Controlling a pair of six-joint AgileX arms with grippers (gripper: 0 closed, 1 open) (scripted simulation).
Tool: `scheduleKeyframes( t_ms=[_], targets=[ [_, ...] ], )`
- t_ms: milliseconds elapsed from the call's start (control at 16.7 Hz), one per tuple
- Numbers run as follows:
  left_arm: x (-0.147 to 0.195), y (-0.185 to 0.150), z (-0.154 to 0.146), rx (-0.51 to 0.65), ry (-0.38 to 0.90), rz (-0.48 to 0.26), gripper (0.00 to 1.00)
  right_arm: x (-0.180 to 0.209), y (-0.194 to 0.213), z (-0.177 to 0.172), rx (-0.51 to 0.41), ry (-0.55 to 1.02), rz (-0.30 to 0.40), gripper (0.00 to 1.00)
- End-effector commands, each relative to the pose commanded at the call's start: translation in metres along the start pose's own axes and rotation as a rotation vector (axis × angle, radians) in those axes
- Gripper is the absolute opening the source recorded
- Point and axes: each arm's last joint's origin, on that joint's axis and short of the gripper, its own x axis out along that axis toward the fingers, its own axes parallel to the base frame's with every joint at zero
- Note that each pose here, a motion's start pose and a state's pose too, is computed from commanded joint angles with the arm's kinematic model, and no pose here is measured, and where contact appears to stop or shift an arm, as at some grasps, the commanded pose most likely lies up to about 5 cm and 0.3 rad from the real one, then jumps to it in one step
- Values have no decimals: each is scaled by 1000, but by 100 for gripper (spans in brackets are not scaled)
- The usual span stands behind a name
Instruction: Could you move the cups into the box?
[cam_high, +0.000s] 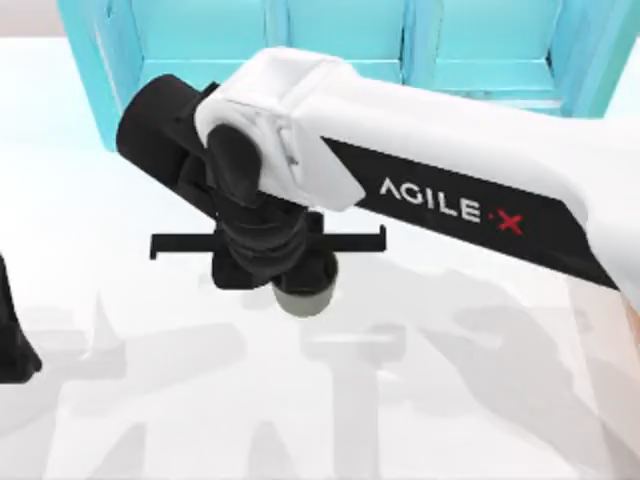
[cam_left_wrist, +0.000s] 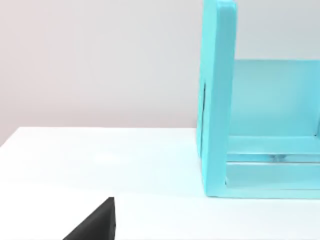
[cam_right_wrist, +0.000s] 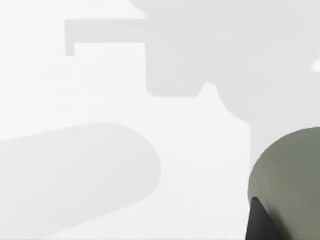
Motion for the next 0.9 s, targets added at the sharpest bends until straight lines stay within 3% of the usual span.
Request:
scheduleKeyframes(
  t_ms=[240,600,900],
  targets=[
    [0,0,0,0,0,0,100,-23,-31,2,-5,7,-8,0],
    [0,0,0,0,0,0,100,-23,-35,5,-10,10,-11,0],
    [0,0,0,0,0,0,100,-17,-105,52,-24,73,-55,0]
  ],
)
